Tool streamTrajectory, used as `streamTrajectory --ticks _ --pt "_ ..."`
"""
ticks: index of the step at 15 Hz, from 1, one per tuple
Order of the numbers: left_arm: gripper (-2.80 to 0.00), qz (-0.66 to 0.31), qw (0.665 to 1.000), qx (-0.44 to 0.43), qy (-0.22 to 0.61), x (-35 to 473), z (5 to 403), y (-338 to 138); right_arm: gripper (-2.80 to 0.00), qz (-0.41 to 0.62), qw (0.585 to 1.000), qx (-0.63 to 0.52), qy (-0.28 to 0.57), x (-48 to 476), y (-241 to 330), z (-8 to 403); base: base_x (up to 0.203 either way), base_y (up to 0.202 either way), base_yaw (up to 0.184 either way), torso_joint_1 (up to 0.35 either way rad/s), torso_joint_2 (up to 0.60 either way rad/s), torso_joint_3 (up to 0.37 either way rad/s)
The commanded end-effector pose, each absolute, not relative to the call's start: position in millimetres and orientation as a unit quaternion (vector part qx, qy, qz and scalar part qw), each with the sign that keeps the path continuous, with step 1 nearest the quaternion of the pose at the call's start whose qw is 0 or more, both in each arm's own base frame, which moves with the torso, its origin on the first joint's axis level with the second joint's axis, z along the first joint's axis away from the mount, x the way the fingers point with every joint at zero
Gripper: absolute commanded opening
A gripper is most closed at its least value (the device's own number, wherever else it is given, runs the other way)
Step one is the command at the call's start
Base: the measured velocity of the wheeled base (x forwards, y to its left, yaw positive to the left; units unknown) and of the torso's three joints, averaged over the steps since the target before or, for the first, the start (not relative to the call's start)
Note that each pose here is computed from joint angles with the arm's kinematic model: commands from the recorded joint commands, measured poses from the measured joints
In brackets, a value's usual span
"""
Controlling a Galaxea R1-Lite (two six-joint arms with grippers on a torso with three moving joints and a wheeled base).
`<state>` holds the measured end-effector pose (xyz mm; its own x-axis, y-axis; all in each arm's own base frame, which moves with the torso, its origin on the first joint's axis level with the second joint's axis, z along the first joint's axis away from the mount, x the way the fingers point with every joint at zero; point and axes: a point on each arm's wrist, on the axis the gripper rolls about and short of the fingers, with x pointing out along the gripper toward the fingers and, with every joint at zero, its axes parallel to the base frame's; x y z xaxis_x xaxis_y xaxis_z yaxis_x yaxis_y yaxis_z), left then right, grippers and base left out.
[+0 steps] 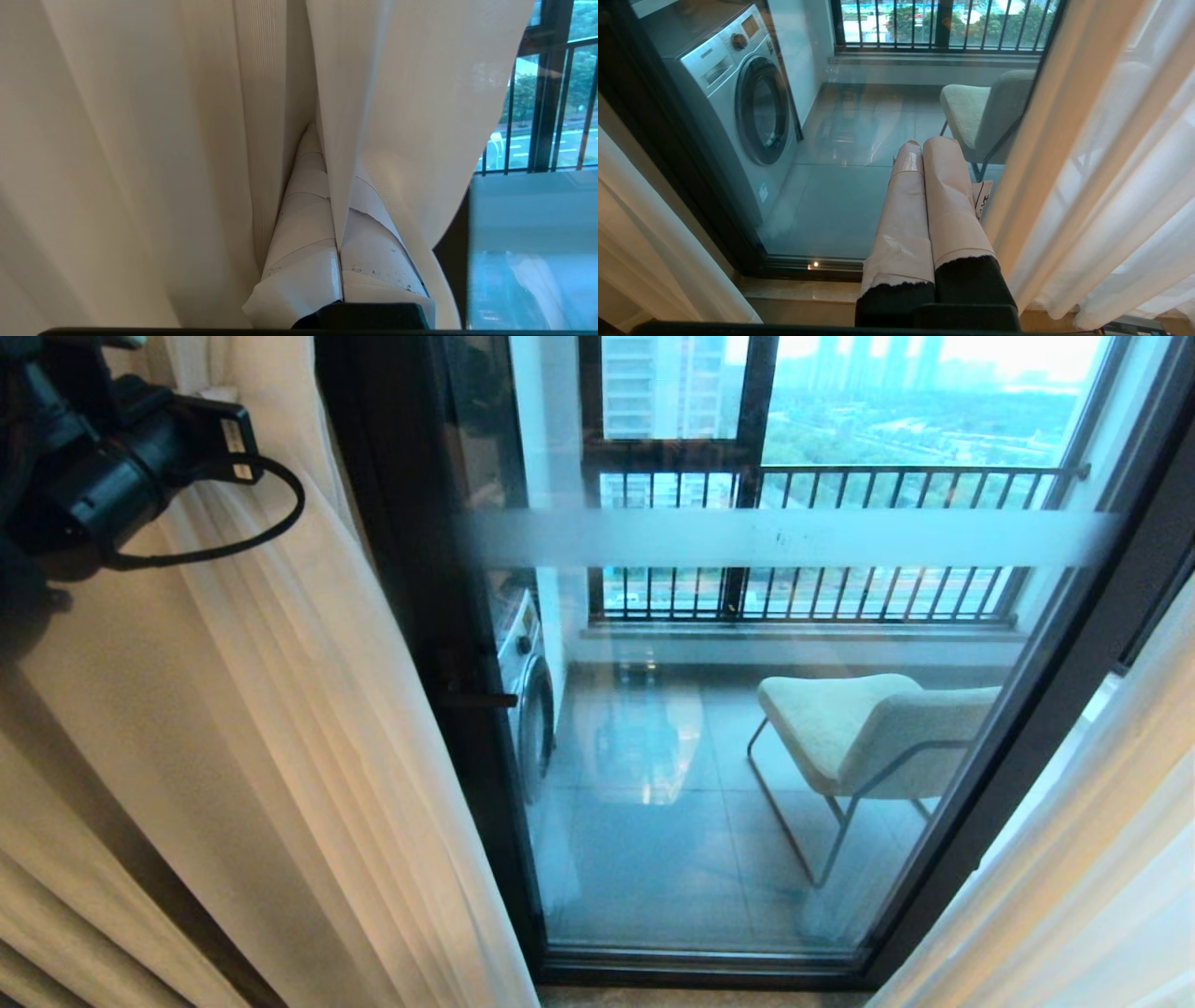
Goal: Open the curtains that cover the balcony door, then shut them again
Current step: Pull the inner curtains open on both sides
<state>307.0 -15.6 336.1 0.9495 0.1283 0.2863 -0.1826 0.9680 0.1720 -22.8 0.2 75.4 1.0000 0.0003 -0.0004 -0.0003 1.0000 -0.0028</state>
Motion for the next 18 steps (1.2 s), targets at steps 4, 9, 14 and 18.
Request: streamTrajectory --ticks 4,9,14,18 --pt "-2.8 0.08 0.982 0.098 -0.144 308.7 333.1 -15.7 -2.8 0.001 1.0 -0.002 0.0 -22.8 0.2 75.5 0.0 0.073 0.002 0.003 0.0 0.001" --pt "-2.8 0.08 0.981 0.093 -0.147 308.0 334.6 -15.6 -2.8 0.0 1.0 -0.002 0.0 -22.8 0.2 75.6 0.0 0.0 0.0 0.0 0.0 0.0" --pt "-2.8 0.081 0.984 0.068 -0.147 308.4 335.1 -13.1 -2.8 0.0 1.0 -0.002 0.0 -22.8 0.2 75.5 0.0 0.0 0.0 0.0 0.0 0.0" --pt "-2.8 0.122 0.978 0.053 -0.162 307.0 344.6 15.4 -2.8 0.0 1.0 -0.002 0.0 -22.8 0.2 75.5 0.0 0.0 0.0 0.0 0.0 0.0"
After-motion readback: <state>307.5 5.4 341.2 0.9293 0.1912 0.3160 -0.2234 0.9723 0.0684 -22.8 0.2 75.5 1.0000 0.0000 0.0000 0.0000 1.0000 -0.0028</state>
